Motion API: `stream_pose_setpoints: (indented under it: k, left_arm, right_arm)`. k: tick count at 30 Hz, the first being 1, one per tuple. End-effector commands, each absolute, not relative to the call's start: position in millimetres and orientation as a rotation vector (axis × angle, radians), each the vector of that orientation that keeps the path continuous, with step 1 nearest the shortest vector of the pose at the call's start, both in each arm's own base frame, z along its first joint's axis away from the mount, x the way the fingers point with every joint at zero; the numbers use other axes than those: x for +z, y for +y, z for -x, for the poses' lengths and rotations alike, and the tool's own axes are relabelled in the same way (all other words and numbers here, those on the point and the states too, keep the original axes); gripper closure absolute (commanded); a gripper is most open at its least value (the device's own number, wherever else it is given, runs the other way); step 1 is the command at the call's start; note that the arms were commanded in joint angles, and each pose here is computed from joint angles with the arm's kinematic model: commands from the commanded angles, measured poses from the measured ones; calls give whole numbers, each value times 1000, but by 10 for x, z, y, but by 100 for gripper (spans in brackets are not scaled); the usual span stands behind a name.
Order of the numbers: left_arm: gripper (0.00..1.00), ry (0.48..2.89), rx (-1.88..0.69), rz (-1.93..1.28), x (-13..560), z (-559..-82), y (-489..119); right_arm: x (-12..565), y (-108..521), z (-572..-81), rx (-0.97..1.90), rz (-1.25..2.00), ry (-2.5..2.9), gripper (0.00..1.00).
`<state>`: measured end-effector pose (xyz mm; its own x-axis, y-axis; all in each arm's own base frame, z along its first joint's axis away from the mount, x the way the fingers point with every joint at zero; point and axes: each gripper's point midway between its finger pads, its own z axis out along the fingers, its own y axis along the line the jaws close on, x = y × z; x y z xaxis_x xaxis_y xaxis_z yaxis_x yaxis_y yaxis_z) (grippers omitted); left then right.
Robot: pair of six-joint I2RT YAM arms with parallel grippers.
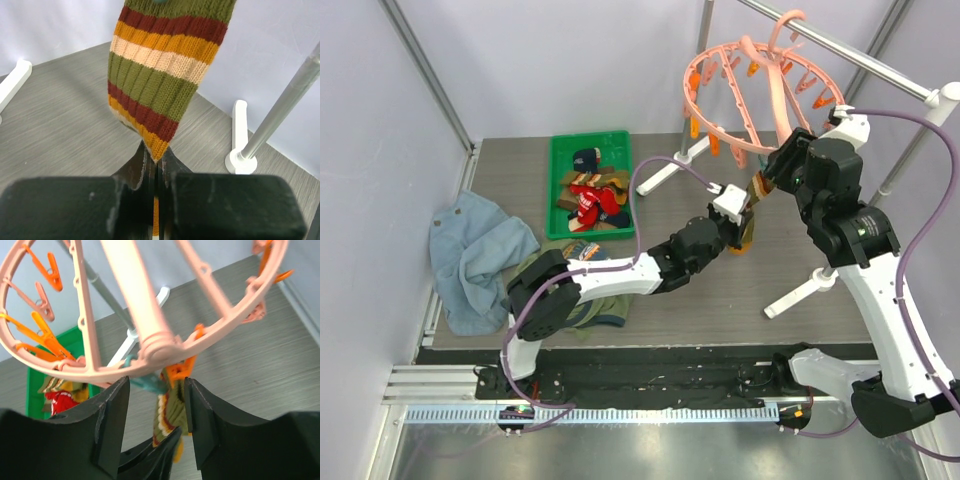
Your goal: Remove the socks clipped to the hanger
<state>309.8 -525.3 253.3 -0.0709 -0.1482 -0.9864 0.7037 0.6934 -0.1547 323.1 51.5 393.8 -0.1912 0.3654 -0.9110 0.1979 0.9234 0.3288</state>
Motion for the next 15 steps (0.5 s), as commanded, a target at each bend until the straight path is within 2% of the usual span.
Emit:
stream_pose_setpoints:
  k: [1,5,15]
  left_arm:
    - [100,1442,-780,-433,2837,-3020,-5125]
    - [100,1442,-788,-428,2882,-2978,-5061]
    - [100,1430,-861,-459,2961,-2774,-5058]
  right_arm:
    - [4217,288,-3133,62,-465,1705,44]
    - [4330,302,-3105,80,-454,1692,45]
    - [4140,437,-3201,91,-356,1742,48]
